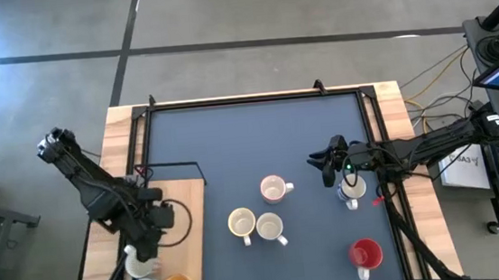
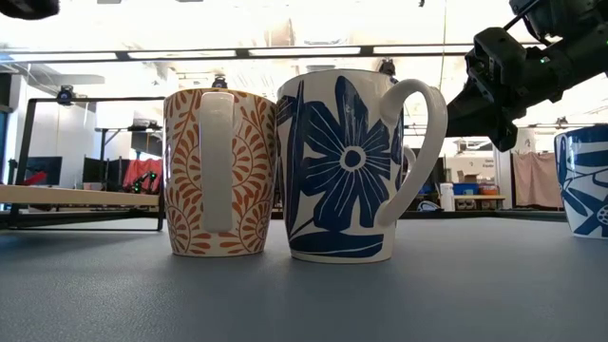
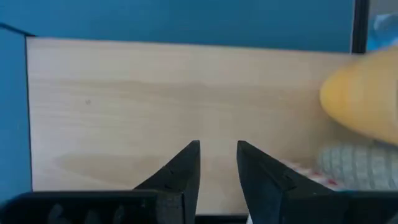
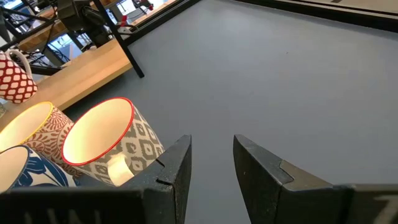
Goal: Place coffee mugs
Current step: Put the patterned brown mug on the shelf
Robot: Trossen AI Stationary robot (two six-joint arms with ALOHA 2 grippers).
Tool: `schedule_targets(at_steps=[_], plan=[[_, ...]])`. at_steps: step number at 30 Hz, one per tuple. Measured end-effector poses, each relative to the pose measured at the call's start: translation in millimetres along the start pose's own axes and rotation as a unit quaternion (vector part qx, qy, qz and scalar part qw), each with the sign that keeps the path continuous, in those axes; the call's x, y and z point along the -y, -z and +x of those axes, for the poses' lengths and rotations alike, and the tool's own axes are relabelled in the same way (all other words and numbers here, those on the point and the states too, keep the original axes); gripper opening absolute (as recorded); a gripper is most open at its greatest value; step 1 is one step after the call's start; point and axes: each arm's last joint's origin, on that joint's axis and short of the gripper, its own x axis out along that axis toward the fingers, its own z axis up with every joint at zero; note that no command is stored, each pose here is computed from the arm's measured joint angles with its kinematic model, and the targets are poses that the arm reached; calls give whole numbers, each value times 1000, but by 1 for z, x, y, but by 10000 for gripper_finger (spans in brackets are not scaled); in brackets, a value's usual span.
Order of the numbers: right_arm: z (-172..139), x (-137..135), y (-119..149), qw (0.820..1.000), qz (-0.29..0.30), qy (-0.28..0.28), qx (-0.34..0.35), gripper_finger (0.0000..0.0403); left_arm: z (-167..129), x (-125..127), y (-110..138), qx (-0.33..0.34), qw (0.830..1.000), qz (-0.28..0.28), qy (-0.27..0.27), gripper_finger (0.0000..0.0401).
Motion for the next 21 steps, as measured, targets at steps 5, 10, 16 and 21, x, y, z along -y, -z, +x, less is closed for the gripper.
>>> schedule_targets(at_steps=[5,10,16,21], plan=[[0,0,0,1000,0,0,0,107,4,-7,-14,17,1000,-11,-2,121],[0,0,0,1000,0,0,0,107,5,-15,-23,49,998,-29,-31,131],[0,0,0,1000,0,0,0,107,4,-23,-39,129,982,-125,-52,128],[0,0,0,1000,0,0,0,107,11,-23,-59,196,955,-214,-54,122]])
